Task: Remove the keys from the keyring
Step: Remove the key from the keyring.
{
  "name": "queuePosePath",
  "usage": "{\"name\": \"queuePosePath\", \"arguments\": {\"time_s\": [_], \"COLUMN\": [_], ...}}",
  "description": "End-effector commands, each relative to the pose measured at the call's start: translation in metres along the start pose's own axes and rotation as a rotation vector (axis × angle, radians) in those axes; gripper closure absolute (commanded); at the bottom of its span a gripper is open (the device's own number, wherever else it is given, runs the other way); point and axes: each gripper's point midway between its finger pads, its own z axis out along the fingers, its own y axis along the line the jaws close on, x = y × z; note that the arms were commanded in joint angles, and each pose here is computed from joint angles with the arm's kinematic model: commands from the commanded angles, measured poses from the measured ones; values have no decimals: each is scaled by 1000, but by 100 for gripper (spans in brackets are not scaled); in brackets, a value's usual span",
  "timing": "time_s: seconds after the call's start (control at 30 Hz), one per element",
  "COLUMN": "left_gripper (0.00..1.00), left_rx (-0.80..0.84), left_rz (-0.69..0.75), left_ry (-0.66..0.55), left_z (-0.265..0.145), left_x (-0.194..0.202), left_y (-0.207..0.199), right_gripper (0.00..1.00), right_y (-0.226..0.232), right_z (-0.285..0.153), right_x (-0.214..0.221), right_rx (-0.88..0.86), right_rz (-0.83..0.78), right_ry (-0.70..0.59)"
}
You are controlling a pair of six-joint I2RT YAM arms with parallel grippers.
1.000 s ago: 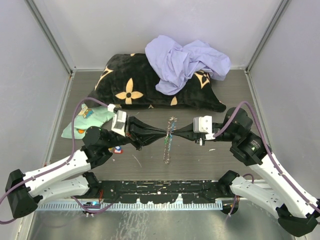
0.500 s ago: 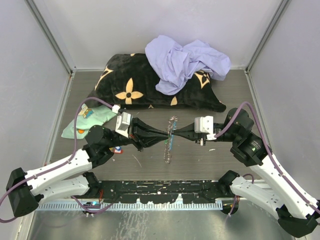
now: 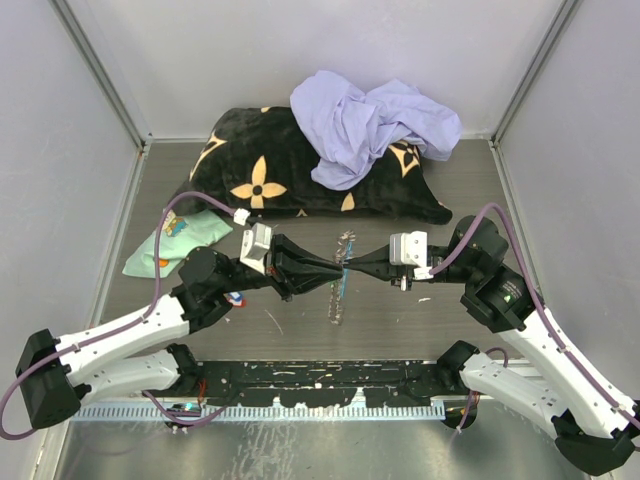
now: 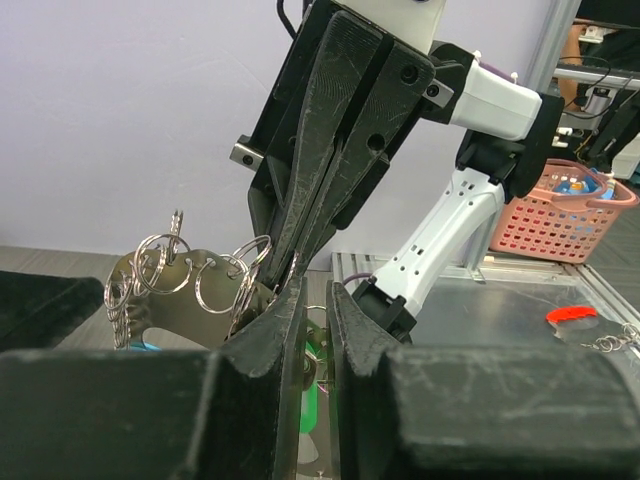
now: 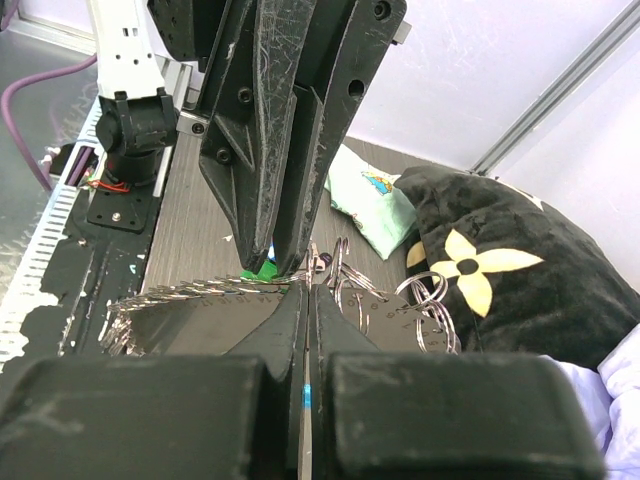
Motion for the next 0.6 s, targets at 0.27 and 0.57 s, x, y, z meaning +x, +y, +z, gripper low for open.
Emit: {"name": "queuePosePath", "arguments": {"time_s": [0.27, 0.57], "left_gripper": [84, 84], "left_rx": [-31, -19], "left_rz": [112, 98], "left_ry": [-87, -57], "left_z": [-6, 3], "left_x": [-34, -26], "left_y": [-2, 3], "right_gripper": [99, 99], "right_y": [-6, -7], "right_z": [-2, -1], "right_x": [-27, -28], "right_rx": [14, 11], "right_rz": [-71, -71], "right_ry": [-74, -75]}}
